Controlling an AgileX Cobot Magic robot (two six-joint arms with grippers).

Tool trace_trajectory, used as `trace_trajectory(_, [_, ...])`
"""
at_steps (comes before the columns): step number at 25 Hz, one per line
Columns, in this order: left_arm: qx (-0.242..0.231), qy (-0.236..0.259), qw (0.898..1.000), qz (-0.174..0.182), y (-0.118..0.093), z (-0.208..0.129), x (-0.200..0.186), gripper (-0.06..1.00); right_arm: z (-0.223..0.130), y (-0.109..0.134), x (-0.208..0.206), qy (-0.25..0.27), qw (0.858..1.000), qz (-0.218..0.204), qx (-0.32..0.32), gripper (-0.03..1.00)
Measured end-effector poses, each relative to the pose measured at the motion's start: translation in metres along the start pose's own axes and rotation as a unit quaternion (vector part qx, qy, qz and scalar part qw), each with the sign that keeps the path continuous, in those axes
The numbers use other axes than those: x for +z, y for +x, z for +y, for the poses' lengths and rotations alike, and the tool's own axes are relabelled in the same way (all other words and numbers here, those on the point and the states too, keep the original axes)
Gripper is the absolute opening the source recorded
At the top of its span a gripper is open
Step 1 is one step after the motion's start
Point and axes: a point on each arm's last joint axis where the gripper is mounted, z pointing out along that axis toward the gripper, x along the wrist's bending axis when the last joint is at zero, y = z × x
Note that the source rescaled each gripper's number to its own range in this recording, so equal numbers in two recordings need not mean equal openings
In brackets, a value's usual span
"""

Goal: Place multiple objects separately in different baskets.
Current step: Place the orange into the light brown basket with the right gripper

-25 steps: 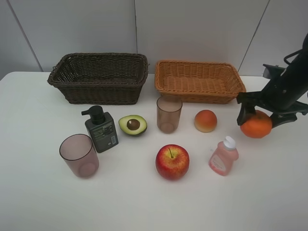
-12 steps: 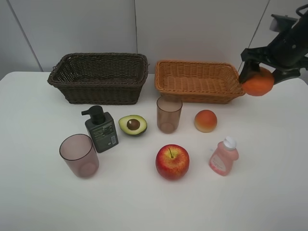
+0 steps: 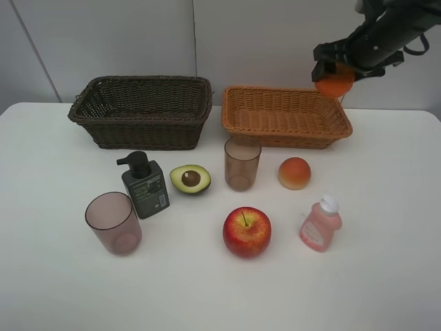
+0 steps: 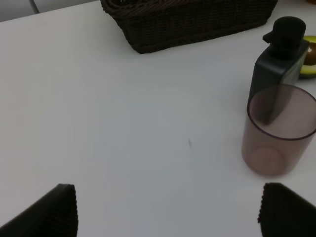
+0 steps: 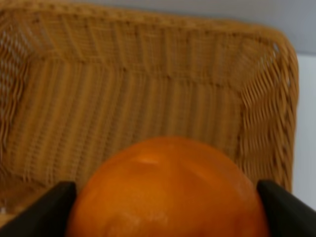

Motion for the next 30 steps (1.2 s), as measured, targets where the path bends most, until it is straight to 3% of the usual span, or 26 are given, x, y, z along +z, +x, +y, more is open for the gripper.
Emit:
trace_trajectory(12, [0.0, 0.0, 1.0, 0.0, 0.0, 0.0, 0.0, 0.97, -0.007, -0.009, 0.078, -0.014, 1.0, -0.01, 0.013, 0.62])
trace_trajectory(30, [0.0, 0.0, 1.0, 0.0, 0.0, 0.0, 0.0, 0.97, -0.012, -0.01, 0.094, -0.024, 0.999, -0.014, 0.021, 0.62])
